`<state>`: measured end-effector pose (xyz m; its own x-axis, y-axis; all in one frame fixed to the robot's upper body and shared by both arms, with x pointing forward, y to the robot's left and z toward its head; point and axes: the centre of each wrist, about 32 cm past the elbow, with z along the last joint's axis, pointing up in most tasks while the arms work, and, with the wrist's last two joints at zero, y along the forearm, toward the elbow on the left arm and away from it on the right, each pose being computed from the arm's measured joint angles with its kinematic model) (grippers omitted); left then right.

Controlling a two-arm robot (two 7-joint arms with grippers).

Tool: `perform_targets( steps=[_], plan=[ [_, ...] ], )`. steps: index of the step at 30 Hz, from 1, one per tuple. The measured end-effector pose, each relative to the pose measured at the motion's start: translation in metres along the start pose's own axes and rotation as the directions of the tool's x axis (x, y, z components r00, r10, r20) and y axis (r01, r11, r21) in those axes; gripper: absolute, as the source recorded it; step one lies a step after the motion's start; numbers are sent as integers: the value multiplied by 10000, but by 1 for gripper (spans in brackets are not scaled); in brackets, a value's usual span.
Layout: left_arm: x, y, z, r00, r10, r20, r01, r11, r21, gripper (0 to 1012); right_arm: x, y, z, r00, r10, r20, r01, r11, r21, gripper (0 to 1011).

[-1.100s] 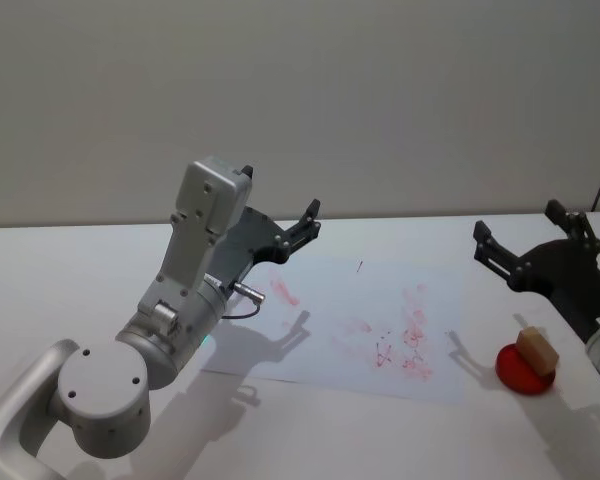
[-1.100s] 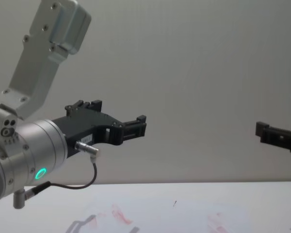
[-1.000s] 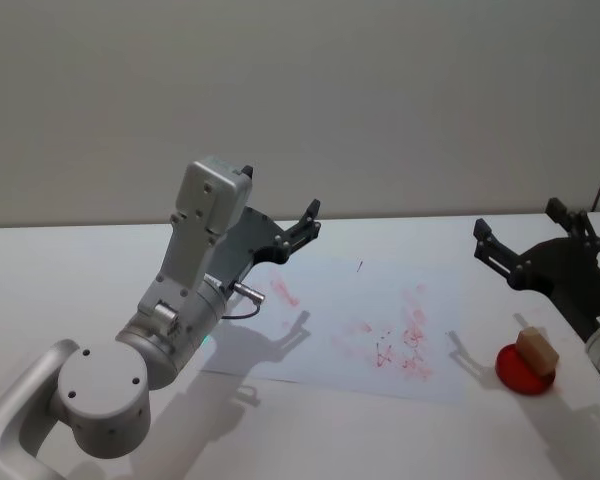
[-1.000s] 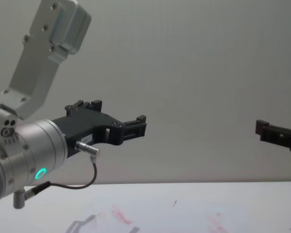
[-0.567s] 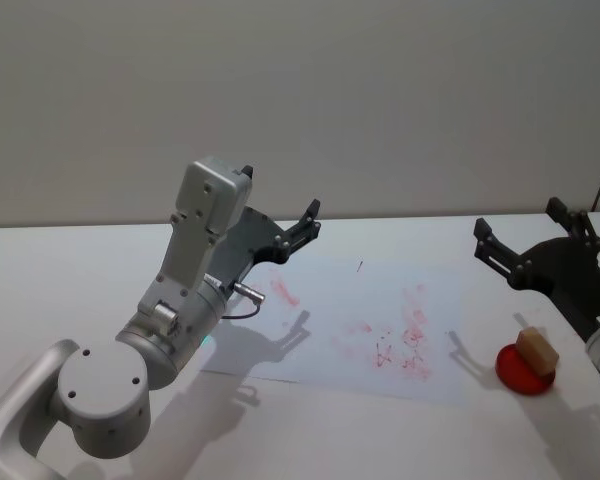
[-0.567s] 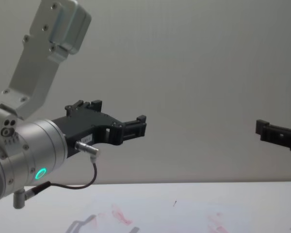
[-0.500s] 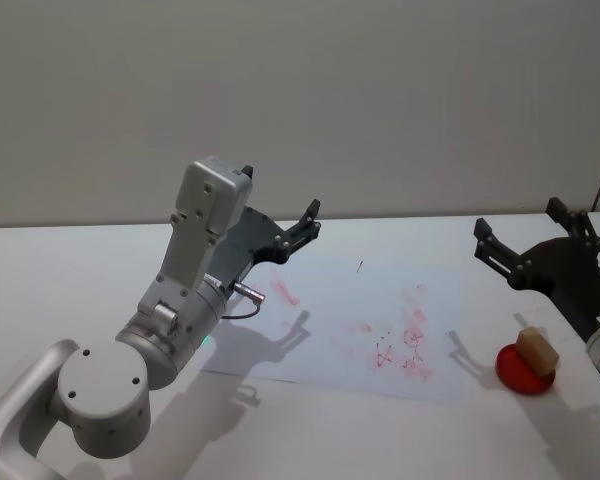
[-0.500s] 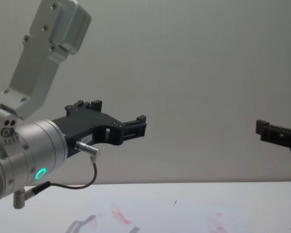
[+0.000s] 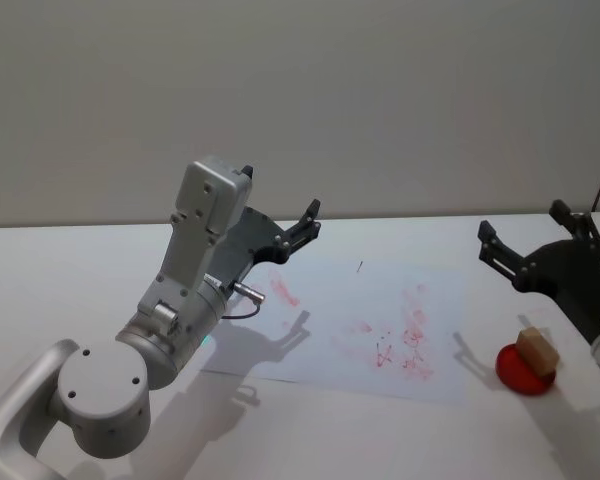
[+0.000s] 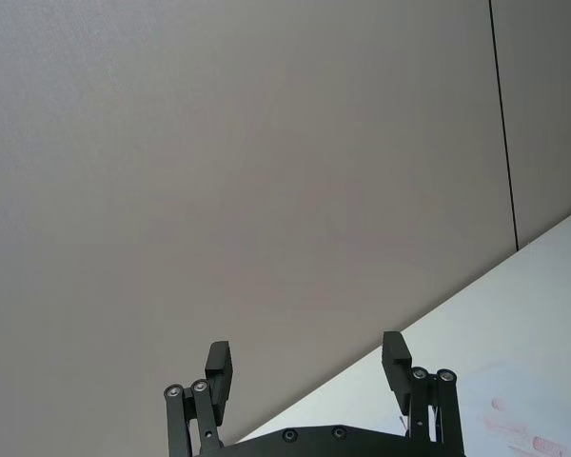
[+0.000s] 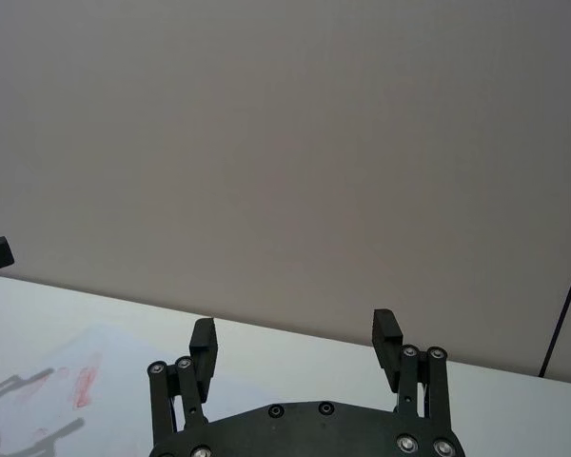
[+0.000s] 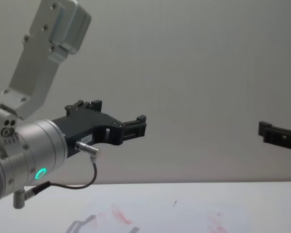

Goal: Use the one hand to pick up the stamp and affix it onto the A4 paper.

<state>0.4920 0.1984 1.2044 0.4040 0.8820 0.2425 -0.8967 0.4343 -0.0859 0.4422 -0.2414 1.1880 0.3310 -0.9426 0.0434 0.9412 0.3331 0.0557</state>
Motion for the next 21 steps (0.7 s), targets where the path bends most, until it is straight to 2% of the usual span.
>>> perform_targets(
  steps=[7, 10, 15, 21],
  plan=[
    [0, 0, 0, 10000, 0, -1, 0, 10000, 0, 1001, 146, -124, -14, 10000, -13, 23, 13, 9995, -302, 1001],
    [0, 0, 0, 10000, 0, -1, 0, 10000, 0, 1001, 259, -231, -32, 10000, -19, 78, 24, 9977, -681, 1001],
    [0, 0, 0, 10000, 0, 0, 0, 10000, -1, 1001, 376, -338, -48, 9999, 55, 163, -36, 9930, -1181, 1001],
    [0, 0, 0, 10000, 0, 0, 0, 10000, 0, 1001, 511, -446, -63, 9984, 466, 316, -397, 9804, -1928, 1001]
  ],
)
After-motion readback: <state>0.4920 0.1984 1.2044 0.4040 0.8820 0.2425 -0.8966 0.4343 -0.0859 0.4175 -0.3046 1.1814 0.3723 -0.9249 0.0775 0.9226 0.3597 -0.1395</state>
